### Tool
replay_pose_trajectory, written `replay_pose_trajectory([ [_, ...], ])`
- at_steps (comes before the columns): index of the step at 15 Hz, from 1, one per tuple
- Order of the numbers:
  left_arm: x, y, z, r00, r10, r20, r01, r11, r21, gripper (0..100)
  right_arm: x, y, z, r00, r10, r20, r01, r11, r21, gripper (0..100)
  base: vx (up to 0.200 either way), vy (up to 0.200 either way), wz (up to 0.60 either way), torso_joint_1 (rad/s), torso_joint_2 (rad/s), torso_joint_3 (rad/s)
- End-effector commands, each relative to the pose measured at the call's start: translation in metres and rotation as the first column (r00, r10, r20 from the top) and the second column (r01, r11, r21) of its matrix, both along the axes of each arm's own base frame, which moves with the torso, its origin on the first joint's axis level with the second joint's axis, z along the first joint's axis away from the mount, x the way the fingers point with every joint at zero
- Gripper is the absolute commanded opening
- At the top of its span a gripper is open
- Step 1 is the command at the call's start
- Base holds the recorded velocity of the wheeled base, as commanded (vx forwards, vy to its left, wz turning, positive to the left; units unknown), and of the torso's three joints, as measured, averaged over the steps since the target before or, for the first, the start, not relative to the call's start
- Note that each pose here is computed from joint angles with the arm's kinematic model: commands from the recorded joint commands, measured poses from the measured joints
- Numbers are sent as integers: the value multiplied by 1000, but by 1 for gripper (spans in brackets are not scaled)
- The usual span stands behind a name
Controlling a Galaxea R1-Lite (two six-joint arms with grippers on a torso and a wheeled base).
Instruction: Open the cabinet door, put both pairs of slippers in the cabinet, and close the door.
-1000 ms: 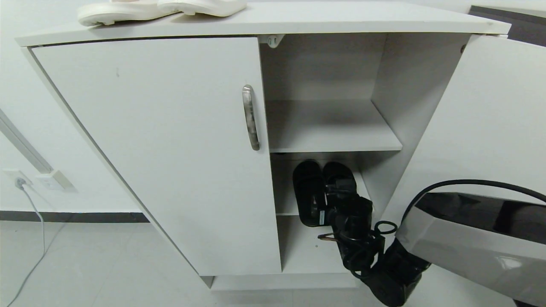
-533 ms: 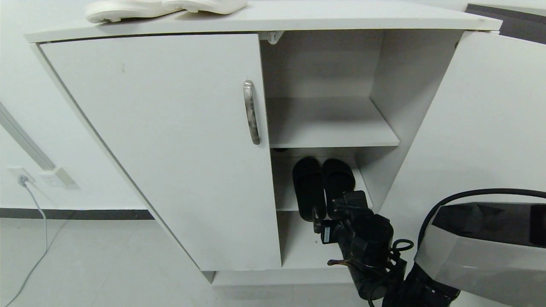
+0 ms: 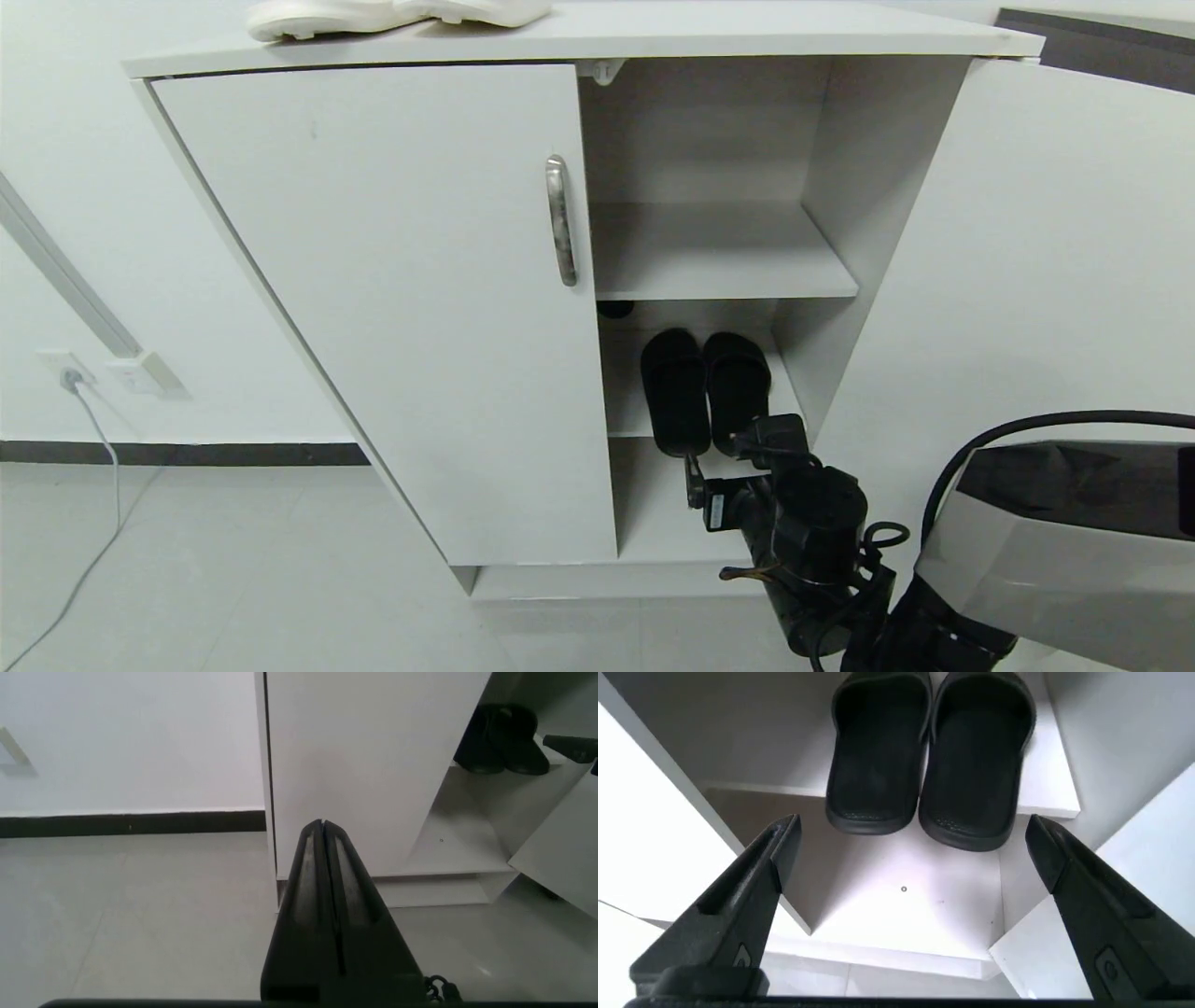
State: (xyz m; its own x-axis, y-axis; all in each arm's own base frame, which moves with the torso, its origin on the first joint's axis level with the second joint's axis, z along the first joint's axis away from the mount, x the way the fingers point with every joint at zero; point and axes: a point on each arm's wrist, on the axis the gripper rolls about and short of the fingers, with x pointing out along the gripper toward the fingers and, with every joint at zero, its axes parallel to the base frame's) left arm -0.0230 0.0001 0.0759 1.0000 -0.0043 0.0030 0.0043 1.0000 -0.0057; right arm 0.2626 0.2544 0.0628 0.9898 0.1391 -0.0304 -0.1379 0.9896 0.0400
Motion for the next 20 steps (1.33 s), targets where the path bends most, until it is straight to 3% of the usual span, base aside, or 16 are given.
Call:
replay_pose_trajectory([
  [1, 0, 0, 0, 1000, 0, -1, 0, 1000, 0, 0, 0, 0, 0, 1000, 1, -1, -1, 1000, 0, 100, 0, 0, 0, 0, 0, 0],
  [9, 0, 0, 0, 1000, -2, -1, 2, 1000, 1, 0, -8, -7, 4, 1000, 10, -6, -10, 1000, -10, 100, 0, 0, 0, 3, 0, 137],
  [12, 0, 0, 0, 1000, 0, -1, 0, 1000, 0, 0, -26, -17, 18, 994, 107, -11, -107, 994, -17, 100, 0, 0, 0, 3, 2, 85],
  [14, 0, 0, 0, 1000, 0, -1, 0, 1000, 0, 0, -65, -28, 34, 954, 299, -32, -300, 953, -39, 100, 0, 0, 0, 0, 0, 0],
  [20, 0, 0, 0, 1000, 0, -1, 0, 1000, 0, 0, -81, -32, 31, 919, 383, -90, -389, 919, -64, 100, 0, 33, 0, 1, 0, 0],
])
